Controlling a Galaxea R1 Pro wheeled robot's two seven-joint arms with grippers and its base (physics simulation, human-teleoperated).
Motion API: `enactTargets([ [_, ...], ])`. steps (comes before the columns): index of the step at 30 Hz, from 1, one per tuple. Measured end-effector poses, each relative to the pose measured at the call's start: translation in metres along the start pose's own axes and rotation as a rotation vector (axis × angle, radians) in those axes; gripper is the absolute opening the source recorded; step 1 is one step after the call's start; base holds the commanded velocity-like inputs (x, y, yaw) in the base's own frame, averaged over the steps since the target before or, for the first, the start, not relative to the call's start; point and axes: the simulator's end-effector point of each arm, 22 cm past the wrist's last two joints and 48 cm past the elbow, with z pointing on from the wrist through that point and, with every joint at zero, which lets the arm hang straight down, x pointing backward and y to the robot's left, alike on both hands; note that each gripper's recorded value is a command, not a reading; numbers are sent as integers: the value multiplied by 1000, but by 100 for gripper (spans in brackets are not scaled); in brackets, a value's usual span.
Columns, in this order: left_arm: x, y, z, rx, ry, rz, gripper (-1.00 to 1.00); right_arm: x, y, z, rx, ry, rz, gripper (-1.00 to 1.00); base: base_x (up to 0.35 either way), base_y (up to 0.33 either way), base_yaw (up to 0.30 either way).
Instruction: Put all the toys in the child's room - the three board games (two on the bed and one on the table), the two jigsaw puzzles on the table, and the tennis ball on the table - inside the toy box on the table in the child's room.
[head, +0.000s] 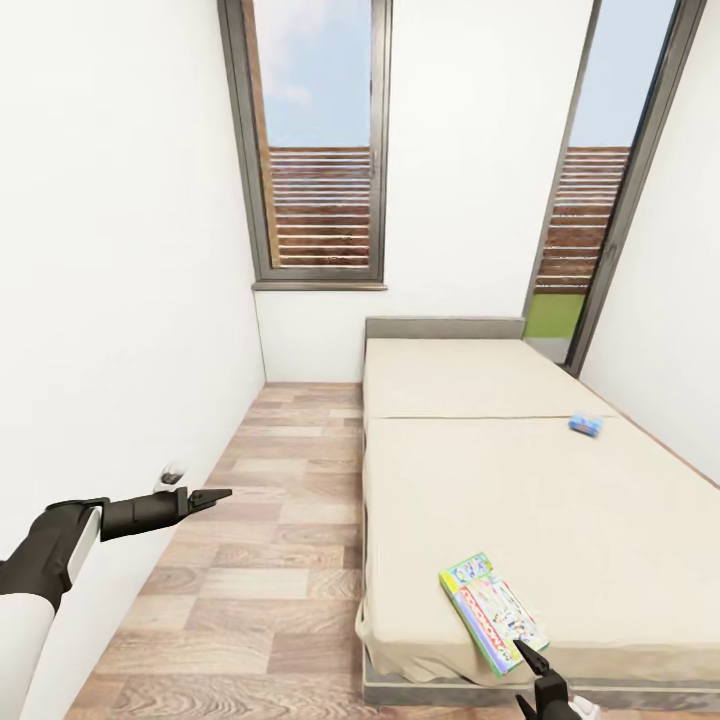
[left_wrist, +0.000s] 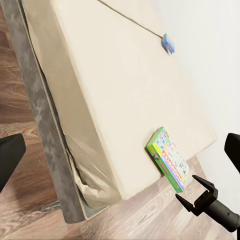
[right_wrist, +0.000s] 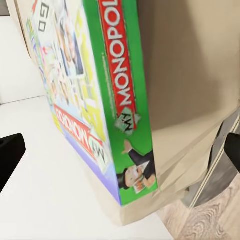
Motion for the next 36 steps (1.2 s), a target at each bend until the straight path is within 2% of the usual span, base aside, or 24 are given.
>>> enactTargets([
  [27, 0, 0, 1, 1, 0, 1, 100, 0, 0, 0, 1, -2, -1, 100, 59, 6, 0],
  [28, 0, 0, 1, 1, 0, 1, 100, 0, -1, 0, 1, -2, -1, -100, 9, 0, 0],
  [36, 0, 0, 0, 1, 0, 1, 100, -1, 0, 0, -1, -3, -2, -100, 2, 0, 0],
])
